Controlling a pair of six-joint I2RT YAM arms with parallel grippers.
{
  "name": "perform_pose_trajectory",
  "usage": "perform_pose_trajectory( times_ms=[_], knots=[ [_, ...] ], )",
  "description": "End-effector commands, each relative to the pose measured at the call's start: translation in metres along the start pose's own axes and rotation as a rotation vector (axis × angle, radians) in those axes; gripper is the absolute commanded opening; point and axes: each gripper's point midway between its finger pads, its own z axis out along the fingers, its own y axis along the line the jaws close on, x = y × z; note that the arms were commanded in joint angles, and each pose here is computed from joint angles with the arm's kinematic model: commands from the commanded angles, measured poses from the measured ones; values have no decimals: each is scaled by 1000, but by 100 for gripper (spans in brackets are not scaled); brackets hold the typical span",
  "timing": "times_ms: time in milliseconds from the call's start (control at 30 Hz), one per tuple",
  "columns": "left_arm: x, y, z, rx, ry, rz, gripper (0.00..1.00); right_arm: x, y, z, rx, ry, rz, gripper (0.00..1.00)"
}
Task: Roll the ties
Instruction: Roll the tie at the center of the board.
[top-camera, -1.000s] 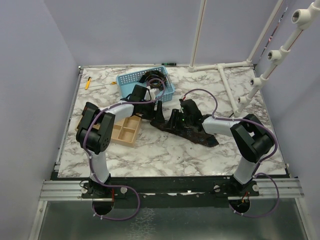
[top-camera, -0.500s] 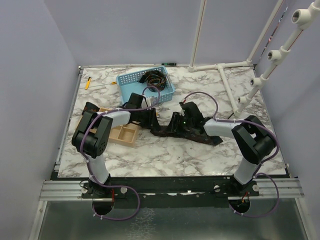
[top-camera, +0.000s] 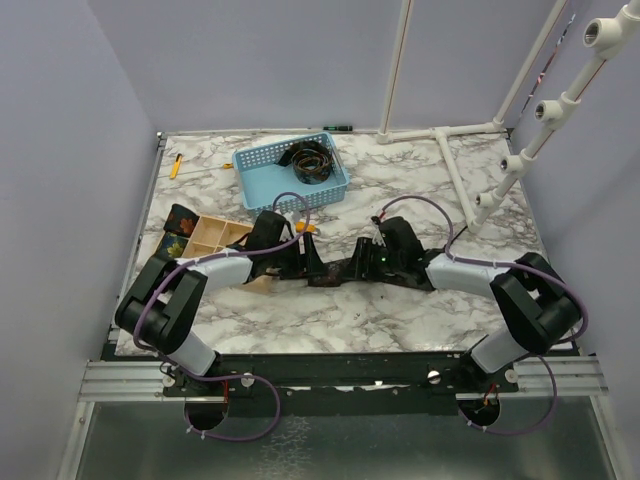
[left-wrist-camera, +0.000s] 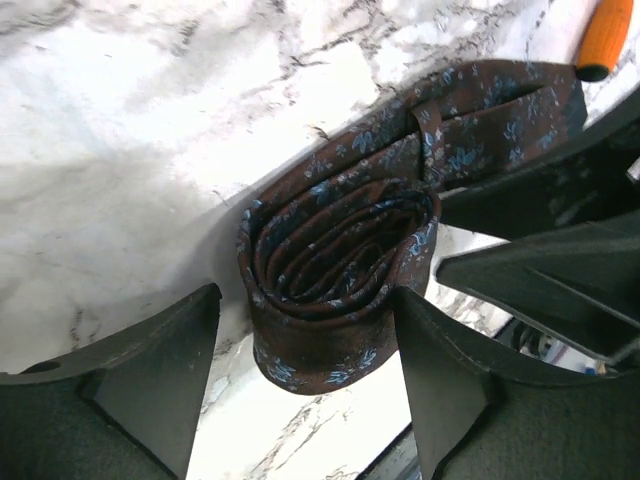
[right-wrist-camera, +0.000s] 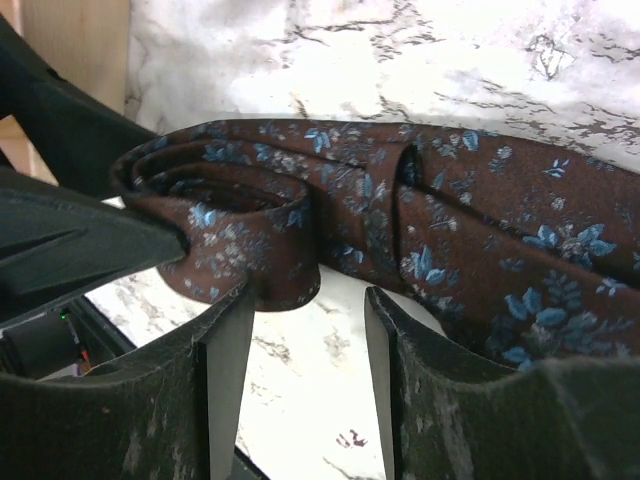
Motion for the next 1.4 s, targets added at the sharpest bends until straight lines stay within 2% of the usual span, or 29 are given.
perform_pose_trajectory(
  times_ms=[0, 233, 533, 800, 1067, 1367],
  knots=[
    [-3, 17, -7, -108, -43, -13, 74, -5, 12, -15, -36, -9, -20, 54],
    [-3, 16, -20, -115, -53, 46, 76, -14, 31, -17, -86, 5, -59, 53],
    [-8, 17, -32, -106, -85, 54, 79, -8, 46, 9, -114, 70, -66, 47],
    [-2, 10, -33, -51, -62, 63, 81, -1, 33, 18, -66, 78, -32, 47],
    [2, 8, -19, -9, -3, 50, 82, 6, 10, 26, 14, 67, 1, 44],
    [-1, 0, -4, 62, 43, 64, 81, 13, 0, 35, 29, 83, 0, 43]
  ],
)
